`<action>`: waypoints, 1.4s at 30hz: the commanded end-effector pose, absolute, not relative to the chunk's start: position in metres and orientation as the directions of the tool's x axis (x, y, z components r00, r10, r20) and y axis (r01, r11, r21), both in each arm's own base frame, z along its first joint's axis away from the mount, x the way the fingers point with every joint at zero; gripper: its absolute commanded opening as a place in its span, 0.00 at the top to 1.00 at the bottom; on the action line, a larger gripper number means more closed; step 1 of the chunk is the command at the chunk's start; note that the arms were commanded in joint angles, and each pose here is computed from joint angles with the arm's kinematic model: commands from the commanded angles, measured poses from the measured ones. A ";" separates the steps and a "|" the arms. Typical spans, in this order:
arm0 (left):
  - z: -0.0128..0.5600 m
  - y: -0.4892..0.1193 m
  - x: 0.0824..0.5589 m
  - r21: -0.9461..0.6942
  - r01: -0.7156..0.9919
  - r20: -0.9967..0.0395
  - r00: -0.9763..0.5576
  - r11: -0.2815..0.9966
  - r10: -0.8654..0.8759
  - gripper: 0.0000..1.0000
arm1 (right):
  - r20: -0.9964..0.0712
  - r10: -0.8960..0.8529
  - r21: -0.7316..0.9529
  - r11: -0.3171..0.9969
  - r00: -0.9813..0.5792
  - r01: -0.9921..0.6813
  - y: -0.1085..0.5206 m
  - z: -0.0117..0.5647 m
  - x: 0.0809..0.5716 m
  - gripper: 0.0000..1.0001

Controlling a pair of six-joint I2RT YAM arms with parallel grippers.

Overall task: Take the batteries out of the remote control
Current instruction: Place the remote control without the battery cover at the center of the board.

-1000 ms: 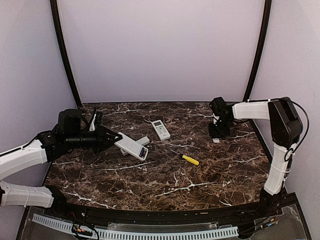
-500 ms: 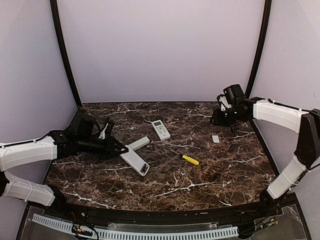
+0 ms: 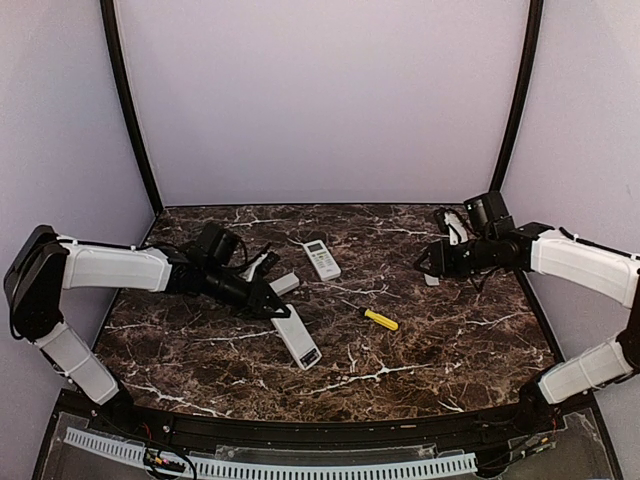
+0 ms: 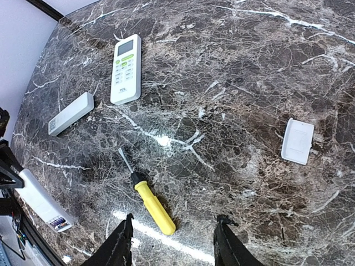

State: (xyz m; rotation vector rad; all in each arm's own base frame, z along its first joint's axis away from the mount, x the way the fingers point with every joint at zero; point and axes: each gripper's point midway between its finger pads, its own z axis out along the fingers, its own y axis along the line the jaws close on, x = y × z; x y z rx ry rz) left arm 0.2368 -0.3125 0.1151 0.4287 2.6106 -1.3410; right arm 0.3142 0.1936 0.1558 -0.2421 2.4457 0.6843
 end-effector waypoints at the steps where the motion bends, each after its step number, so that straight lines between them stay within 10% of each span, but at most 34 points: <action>1: 0.112 -0.323 0.229 -0.777 0.398 -0.286 -0.913 0.488 0.290 0.96 | -0.592 -0.024 0.451 0.819 -0.805 -0.356 0.204 0.158 0.305 0.53; 34: 0.073 -0.347 0.287 -0.667 0.445 -0.412 -0.888 0.597 0.202 0.44 | -0.527 -0.113 0.507 0.754 -0.842 -0.418 0.249 0.130 0.272 0.28; 42: 0.077 -0.310 0.299 -0.600 0.242 -0.393 -0.920 0.763 -0.017 0.32 | -0.505 -0.161 0.499 0.747 -0.848 -0.440 0.252 0.121 0.260 0.22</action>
